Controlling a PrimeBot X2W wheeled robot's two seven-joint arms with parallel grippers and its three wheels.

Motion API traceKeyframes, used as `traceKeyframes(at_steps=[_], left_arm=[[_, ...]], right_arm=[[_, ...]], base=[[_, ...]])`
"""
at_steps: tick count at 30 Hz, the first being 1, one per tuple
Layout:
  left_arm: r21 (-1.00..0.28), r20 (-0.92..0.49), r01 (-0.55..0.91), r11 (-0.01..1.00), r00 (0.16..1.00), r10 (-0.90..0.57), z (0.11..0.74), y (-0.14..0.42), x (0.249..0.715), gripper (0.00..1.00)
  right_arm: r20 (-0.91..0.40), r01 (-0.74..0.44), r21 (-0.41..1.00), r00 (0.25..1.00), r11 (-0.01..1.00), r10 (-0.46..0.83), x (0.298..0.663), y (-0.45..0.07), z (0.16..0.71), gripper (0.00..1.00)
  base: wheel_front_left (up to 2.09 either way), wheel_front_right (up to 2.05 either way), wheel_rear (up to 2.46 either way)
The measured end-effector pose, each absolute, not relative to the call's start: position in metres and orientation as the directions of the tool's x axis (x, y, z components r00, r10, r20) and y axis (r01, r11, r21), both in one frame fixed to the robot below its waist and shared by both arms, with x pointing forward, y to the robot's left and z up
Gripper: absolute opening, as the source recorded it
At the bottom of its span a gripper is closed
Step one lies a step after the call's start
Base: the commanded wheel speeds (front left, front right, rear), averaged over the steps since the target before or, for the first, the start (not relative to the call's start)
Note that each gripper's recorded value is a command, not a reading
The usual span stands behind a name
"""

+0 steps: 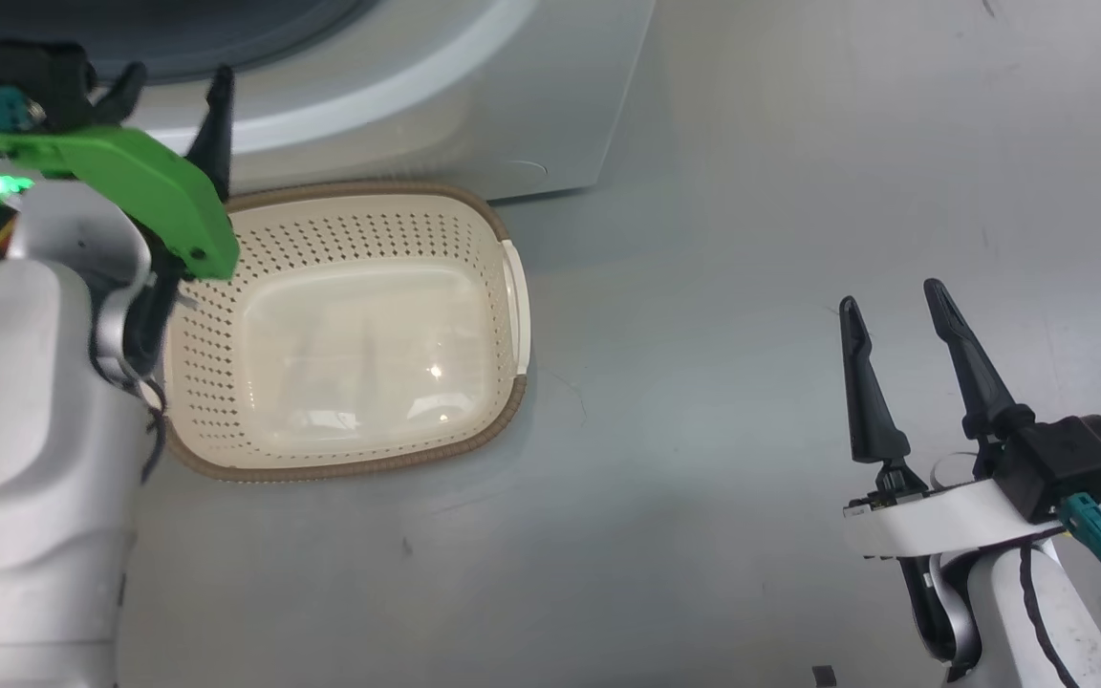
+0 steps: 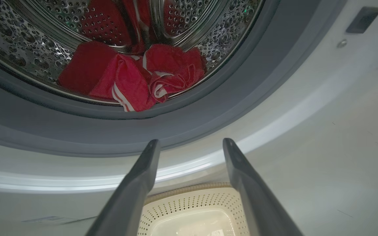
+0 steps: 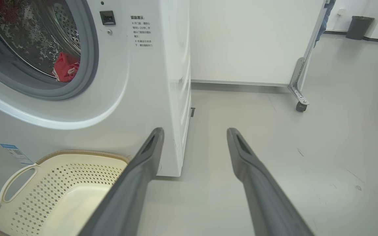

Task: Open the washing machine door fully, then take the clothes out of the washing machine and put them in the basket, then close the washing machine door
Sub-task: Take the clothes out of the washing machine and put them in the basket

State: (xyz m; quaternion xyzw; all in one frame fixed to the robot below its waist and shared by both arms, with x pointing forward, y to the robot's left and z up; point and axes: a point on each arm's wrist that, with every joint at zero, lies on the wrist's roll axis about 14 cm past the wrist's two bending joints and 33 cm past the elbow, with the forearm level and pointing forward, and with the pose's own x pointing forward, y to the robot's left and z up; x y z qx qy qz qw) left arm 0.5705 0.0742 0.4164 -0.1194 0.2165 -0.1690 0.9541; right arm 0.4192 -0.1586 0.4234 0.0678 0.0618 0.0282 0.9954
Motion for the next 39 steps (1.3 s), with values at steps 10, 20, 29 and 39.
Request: traceKeyframes(at_steps=[10,20,29,39], left_arm=[[-0.284,-0.419,0.265,0.921,0.83,-0.368,0.397,0.08,0.637,1.0],[-0.281,-0.464,0.285,0.916,0.796,-0.39,0.37,0.071,0.678,1.0],[-0.286,-0.436,0.307,0.908,0.802,-0.409,0.369,0.058,0.716,1.0],[-0.281,-0.504,0.294,0.913,0.764,-0.402,0.339,0.054,0.738,1.0]], right_arm=[[-0.166,-0.024,0.142,0.985,0.99,0.048,0.437,-0.167,0.397,1.0],[-0.226,0.022,0.139,0.974,0.99,0.01,0.438,-0.183,0.374,1.0],[-0.268,0.069,0.165,0.963,0.984,-0.022,0.437,-0.192,0.359,1.0],[-0.309,0.11,0.174,0.95,0.979,-0.052,0.435,-0.2,0.346,1.0]], base=[[0.0,0.0,0.0],[0.0,0.0,0.0],[0.0,0.0,0.0],[0.0,0.0,0.0]])
